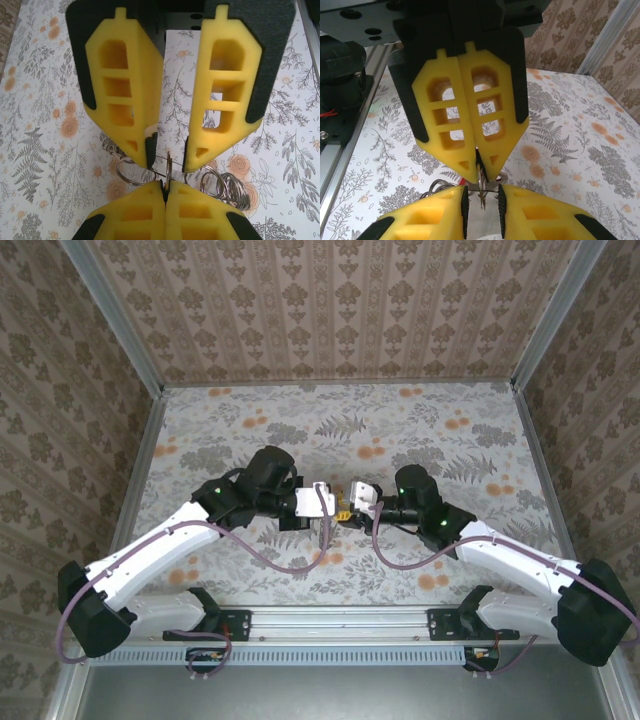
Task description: Put the keys on the keyring
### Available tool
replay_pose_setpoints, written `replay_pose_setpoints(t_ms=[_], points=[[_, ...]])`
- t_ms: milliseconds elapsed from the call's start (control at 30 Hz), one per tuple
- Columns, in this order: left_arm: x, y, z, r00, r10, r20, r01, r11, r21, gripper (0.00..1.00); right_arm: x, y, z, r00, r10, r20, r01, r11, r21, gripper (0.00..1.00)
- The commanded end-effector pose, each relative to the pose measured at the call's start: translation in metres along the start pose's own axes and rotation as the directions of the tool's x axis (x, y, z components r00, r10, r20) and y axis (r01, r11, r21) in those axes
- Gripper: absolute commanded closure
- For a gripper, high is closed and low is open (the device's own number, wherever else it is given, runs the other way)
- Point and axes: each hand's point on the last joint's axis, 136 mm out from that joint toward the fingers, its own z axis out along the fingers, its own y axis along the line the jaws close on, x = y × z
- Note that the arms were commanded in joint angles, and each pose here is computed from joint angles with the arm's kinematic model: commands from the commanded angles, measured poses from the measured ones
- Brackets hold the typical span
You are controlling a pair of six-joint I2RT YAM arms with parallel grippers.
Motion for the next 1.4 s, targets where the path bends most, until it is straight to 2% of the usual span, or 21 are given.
replay_pose_setpoints(t_ms=[0,100,300,500,633,767,900,967,1067,1367], points=[[-0.018,0.004,-0.008,0.997,0.048,0.052,-0.047,0.999,-0.01,1.0,-0.008,-0.002,0.002,1.0,-0.001,0.027,0.001,1.0,0.008,0.75],[-0.019,0.004,-0.008,0.997,0.052,0.055,-0.051,0.999,-0.012,1.0,-0.006,-0.001,0.002,1.0,0.003,0.025,-0.003,1.0,0.002,0.81],[-0.024,0.006,-0.01,0.996,0.057,0.074,-0.056,0.998,-0.019,1.0,-0.002,0.001,0.007,0.999,0.029,0.029,-0.029,1.0,-0.012,0.81],[-0.024,0.008,-0.012,0.996,0.058,0.072,-0.055,0.998,-0.033,1.0,-0.004,0.001,0.009,0.999,0.037,0.036,-0.036,0.999,-0.019,1.0],[-0.023,0.009,-0.018,0.996,0.007,0.09,-0.003,0.999,-0.043,0.99,-0.012,-0.003,0.006,0.995,0.04,0.093,-0.042,0.999,0.014,1.0],[-0.024,0.005,-0.032,0.979,-0.071,0.189,0.079,0.996,-0.037,0.77,-0.034,-0.01,-0.002,0.973,0.047,0.226,-0.063,0.996,0.064,1.0],[-0.029,0.001,-0.043,0.951,-0.129,0.281,0.136,0.991,-0.006,0.66,-0.051,-0.016,-0.011,0.945,0.047,0.323,-0.083,0.992,0.1,1.0],[-0.036,-0.002,-0.052,0.914,-0.199,0.354,0.183,0.98,0.077,0.64,-0.058,-0.017,-0.014,0.937,0.039,0.346,-0.079,0.991,0.104,1.0],[-0.033,0.012,-0.056,0.881,-0.279,0.381,0.268,0.96,0.083,0.64,-0.063,-0.018,-0.017,0.927,0.036,0.372,-0.08,0.991,0.106,1.0],[-0.038,0.027,-0.05,0.875,-0.276,0.399,0.276,0.959,0.059,0.68,-0.078,-0.022,-0.018,0.883,0.074,0.463,-0.129,0.988,0.088,1.0]])
